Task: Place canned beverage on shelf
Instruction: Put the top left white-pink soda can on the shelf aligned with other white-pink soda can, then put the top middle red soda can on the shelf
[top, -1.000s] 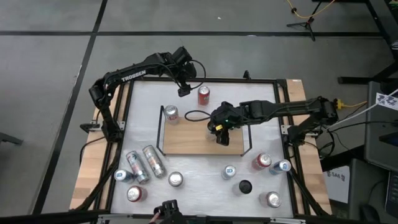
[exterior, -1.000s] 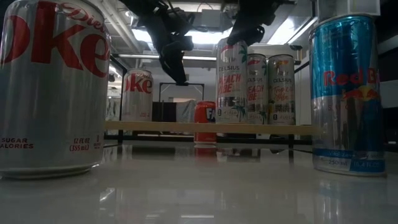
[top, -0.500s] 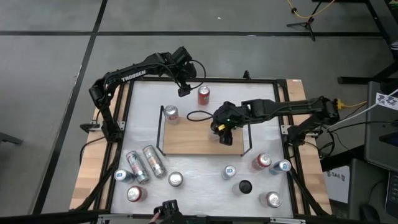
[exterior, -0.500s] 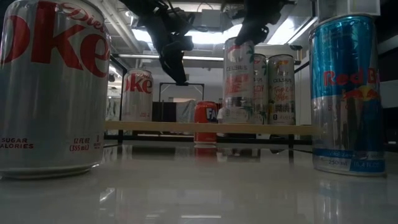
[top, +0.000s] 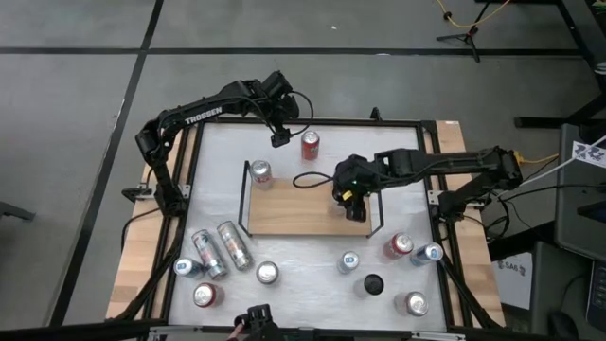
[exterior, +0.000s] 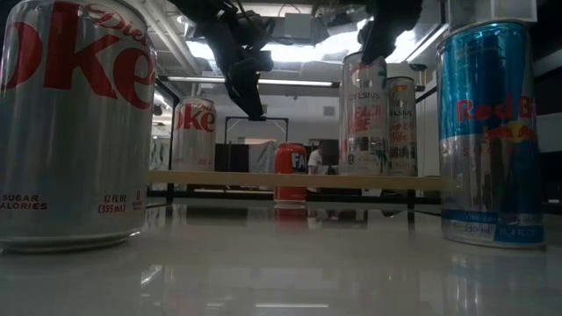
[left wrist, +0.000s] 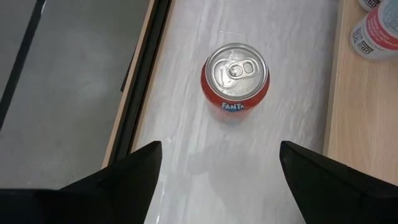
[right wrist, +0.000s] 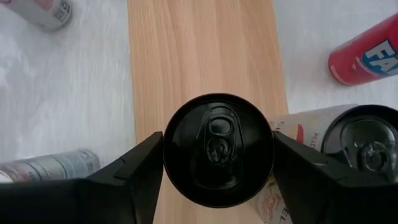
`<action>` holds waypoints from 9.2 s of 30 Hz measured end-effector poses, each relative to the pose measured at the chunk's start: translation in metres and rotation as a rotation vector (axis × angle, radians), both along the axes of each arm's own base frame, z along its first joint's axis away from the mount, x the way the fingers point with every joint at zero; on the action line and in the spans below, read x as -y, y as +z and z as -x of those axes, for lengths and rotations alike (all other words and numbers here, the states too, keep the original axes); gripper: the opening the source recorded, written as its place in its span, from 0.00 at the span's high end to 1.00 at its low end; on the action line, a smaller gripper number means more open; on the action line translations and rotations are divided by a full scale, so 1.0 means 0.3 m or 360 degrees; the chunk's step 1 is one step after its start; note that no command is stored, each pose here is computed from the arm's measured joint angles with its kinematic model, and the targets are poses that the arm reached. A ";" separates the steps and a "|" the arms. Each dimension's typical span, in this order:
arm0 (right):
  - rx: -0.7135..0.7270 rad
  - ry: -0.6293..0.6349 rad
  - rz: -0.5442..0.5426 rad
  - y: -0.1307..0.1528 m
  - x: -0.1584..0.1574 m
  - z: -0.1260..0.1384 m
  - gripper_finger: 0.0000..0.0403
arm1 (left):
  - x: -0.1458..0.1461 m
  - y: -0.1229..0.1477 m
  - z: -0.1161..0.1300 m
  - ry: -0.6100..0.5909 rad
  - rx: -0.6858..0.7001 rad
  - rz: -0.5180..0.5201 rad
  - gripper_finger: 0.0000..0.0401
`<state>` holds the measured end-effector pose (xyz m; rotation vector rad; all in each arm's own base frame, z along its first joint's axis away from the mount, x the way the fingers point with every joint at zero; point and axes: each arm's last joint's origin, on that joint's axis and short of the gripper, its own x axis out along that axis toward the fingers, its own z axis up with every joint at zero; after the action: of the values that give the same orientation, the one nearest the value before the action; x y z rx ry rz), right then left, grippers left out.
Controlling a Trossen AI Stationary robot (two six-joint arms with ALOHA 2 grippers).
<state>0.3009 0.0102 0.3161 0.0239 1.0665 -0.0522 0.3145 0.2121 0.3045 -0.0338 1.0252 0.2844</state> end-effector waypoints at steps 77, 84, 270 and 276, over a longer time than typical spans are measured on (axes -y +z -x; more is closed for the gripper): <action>-0.0009 0.0085 0.0013 0.002 0.011 0.005 0.36 | 0.042 0.001 -0.027 -0.0064 0.0001 -0.0002 0.20; -0.0008 0.0088 0.0009 0.002 0.011 0.005 0.36 | 0.042 0.001 -0.027 -0.0064 0.0001 -0.0001 0.20; 0.0454 -0.0129 0.0203 0.252 0.084 0.391 0.06 | 0.040 -0.094 -0.198 0.0353 0.0292 -0.0014 0.20; 0.0454 -0.0129 0.0203 0.252 0.084 0.391 0.06 | 0.032 -0.145 -0.215 0.0358 0.0234 0.0012 0.20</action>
<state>0.1835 -0.0149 0.3916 -0.0399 0.7753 -0.1851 0.3791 0.2024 0.2610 -0.1750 0.8768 0.4758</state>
